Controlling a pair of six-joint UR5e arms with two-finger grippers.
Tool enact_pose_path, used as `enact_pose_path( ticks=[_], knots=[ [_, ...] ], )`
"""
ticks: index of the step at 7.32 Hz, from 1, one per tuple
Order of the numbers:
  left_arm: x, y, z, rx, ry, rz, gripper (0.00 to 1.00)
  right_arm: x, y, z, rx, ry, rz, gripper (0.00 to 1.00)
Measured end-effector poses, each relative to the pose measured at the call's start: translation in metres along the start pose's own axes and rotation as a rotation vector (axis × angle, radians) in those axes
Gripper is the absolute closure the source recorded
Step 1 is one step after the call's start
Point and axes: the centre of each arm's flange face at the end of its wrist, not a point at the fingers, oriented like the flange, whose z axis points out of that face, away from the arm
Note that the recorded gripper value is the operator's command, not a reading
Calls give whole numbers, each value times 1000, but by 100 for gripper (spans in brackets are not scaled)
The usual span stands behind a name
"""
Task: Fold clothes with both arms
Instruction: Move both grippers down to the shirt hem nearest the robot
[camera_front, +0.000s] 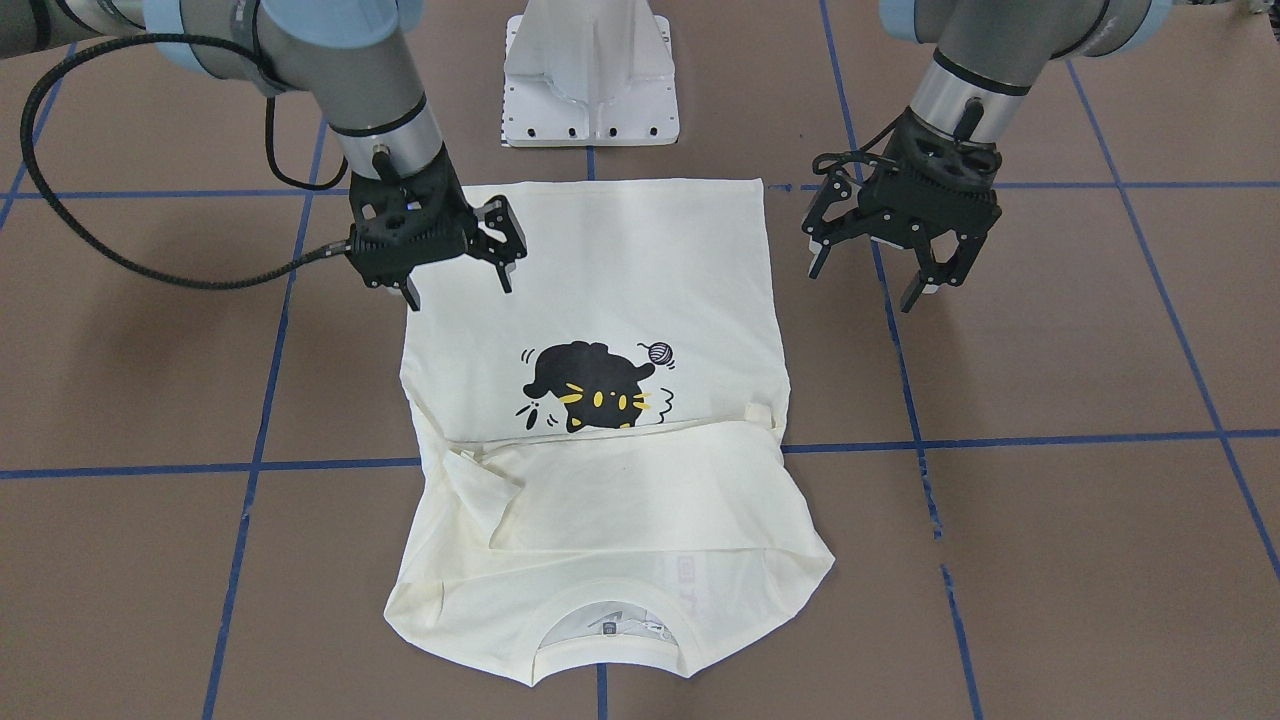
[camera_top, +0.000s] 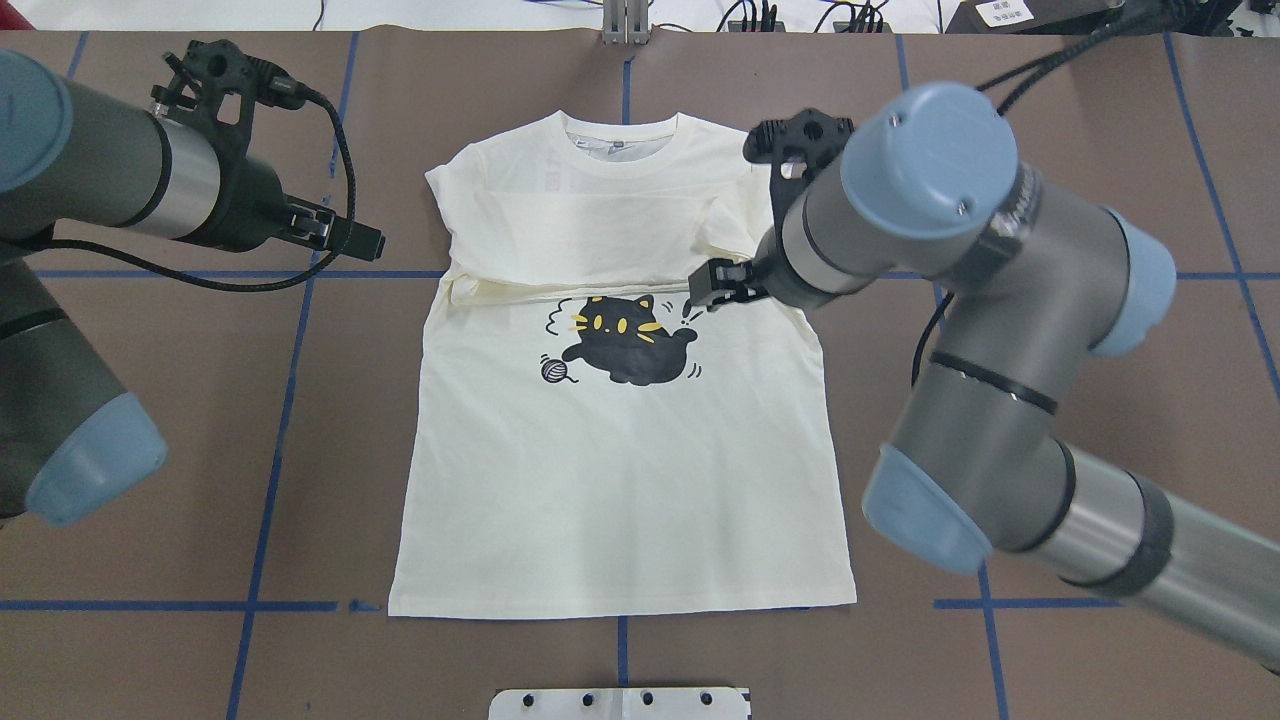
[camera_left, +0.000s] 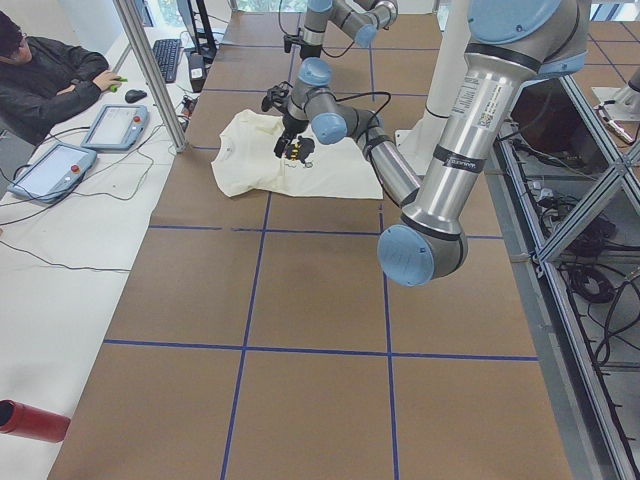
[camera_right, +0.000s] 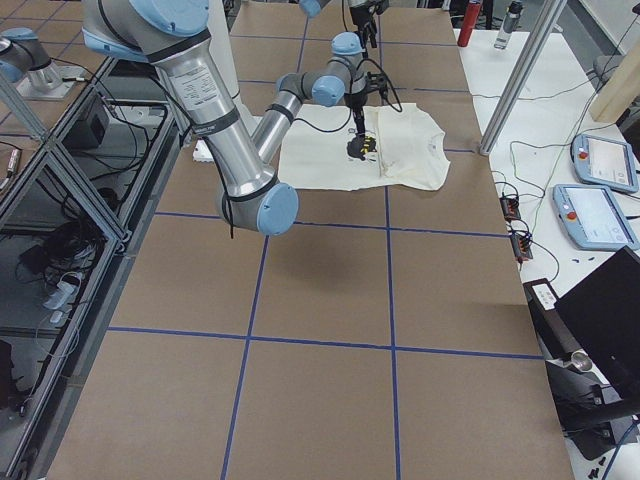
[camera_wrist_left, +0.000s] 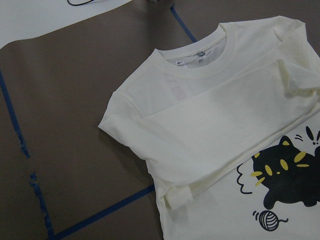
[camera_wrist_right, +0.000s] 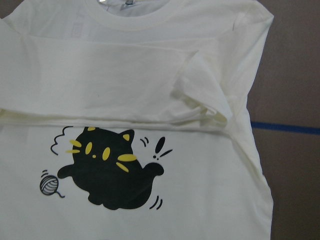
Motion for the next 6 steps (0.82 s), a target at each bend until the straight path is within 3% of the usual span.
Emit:
enact_pose_path(
  ticks=[1,2,4,6],
  knots=[
    [-1,27,5,12,30,-72,0,-1,48,-7,12,-14,64,1],
    [1,59,16,24,53,-138,11,-3,87,-8,33,-31,119,2],
    [27,125,45,4,77,-325,36,13,146,3,89,-135,246,4],
    [59,193,71,-39,50,-499,37,36,180,14,132,-189,332,1]
  ],
)
